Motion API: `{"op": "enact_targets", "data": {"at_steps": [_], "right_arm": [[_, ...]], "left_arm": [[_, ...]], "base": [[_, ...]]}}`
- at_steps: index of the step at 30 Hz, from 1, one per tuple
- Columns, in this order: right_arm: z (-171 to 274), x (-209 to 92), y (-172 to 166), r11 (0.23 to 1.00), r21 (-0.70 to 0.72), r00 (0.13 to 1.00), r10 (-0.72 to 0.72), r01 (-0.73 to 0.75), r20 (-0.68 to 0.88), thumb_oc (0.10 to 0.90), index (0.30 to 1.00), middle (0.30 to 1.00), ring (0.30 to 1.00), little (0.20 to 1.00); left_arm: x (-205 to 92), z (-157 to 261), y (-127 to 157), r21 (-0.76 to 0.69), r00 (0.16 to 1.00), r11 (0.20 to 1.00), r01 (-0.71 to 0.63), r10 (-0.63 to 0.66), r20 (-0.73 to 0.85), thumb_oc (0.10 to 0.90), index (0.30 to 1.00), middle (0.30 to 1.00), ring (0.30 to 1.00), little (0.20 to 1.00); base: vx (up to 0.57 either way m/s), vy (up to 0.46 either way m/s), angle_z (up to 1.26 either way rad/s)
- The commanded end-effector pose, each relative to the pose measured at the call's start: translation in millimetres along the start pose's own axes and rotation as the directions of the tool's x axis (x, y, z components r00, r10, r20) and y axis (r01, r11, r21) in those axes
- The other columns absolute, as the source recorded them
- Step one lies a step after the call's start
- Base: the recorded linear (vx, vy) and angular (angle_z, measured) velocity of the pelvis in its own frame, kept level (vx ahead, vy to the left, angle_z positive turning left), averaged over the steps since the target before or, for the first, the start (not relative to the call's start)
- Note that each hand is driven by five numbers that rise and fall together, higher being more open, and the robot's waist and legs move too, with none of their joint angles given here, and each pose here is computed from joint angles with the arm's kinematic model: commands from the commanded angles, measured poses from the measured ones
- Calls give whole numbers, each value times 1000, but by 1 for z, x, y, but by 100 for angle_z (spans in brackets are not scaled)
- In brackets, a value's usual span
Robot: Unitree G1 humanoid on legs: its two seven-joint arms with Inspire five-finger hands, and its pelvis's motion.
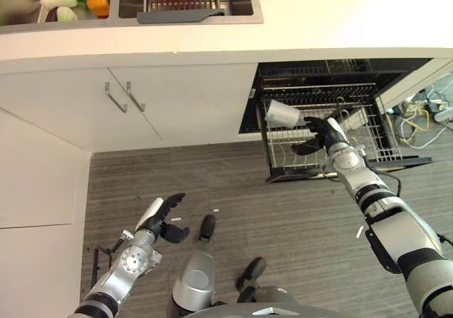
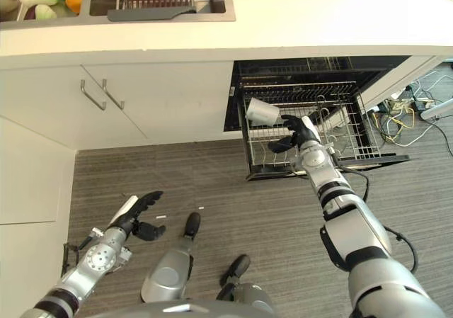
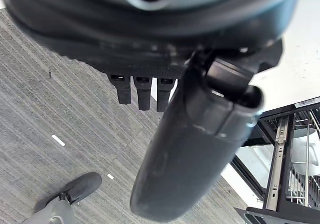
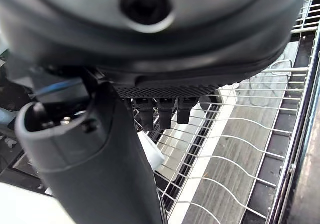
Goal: Place the dishes in the dishwasher.
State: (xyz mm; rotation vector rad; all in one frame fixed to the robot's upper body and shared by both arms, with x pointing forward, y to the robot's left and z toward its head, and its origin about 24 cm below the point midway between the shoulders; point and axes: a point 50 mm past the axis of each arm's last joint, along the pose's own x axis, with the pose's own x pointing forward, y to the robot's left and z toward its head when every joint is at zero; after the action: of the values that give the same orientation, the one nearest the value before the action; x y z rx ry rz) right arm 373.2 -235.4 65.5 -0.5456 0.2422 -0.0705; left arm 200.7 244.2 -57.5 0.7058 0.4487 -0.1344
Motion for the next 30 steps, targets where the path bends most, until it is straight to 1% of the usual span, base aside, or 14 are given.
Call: {"op": "enact_targets", "data": {"at_steps": [1,4,7,9,12,13,14,17,18,19,21,24,25,30], "right_arm": [[29,-5,-22,985,159,977,-100,70,187,800,900,900,900,900],[32,-28,-2,924,381,944,-118,-10,309,800,900,900,900,900],[24,-62,-2,820,571,894,-225,-42,389,800,900,900,900,900],[25,-92,-13,782,621,830,-313,-51,462,800,900,900,900,900],[24,-116,-15,704,702,787,-373,-104,491,800,900,900,900,900],[33,-127,-8,657,727,757,-367,-200,540,800,900,900,900,900],[33,-127,-9,657,726,757,-367,-200,541,800,900,900,900,900],[59,-140,-13,715,644,671,-338,-273,660,800,900,900,900,900],[75,-146,-16,741,605,607,-344,-293,716,800,900,900,900,900],[75,-146,-16,741,604,607,-344,-293,717,800,900,900,900,900],[90,-152,-26,781,567,540,-368,-262,757,800,900,900,900,900],[98,-155,-31,782,562,499,-387,-268,776,800,900,900,900,900],[105,-163,-41,798,558,449,-422,-228,788,800,900,900,900,900],[102,-166,-47,794,571,438,-446,-208,780,800,900,900,900,900]], "left_arm": [[-3,3,-3,4,999,1000,-3,2,42,800,900,900,900,900],[-6,-18,-19,-23,997,1000,7,-9,-75,800,900,900,900,900],[-18,-55,-39,-76,958,997,-16,-7,-287,800,900,900,900,900],[-33,-81,-55,-117,894,992,-48,-9,-448,800,900,900,900,900],[-50,-100,-69,-146,825,985,-87,-11,-565,800,900,900,900,900],[-65,-112,-81,-204,759,969,-136,-31,-650,800,900,900,900,900],[-65,-112,-81,-205,759,969,-136,-31,-650,800,900,900,900,900],[-84,-125,-91,-264,672,941,-213,-55,-738,800,900,900,900,900],[-88,-127,-94,-285,650,925,-250,-58,-758,800,900,900,900,900],[-88,-127,-94,-286,651,925,-251,-58,-757,800,900,900,900,900],[-84,-126,-92,-289,648,919,-270,-49,-760,800,900,900,900,900],[-73,-118,-89,-307,676,907,-289,-34,-736,800,900,900,900,900],[-68,-115,-88,-302,682,909,-286,-28,-731,800,900,900,900,900],[-73,-117,-94,-294,657,914,-280,-41,-753,800,900,900,900,900]], "base": [[21,30,3],[38,34,2],[63,45,-6],[52,37,-10],[45,41,-13],[7,25,-32],[7,26,-30],[22,-10,-29],[19,-26,-9],[-1,-50,-9],[-112,-83,-1],[-68,-111,62],[72,-63,125],[150,144,111]]}}
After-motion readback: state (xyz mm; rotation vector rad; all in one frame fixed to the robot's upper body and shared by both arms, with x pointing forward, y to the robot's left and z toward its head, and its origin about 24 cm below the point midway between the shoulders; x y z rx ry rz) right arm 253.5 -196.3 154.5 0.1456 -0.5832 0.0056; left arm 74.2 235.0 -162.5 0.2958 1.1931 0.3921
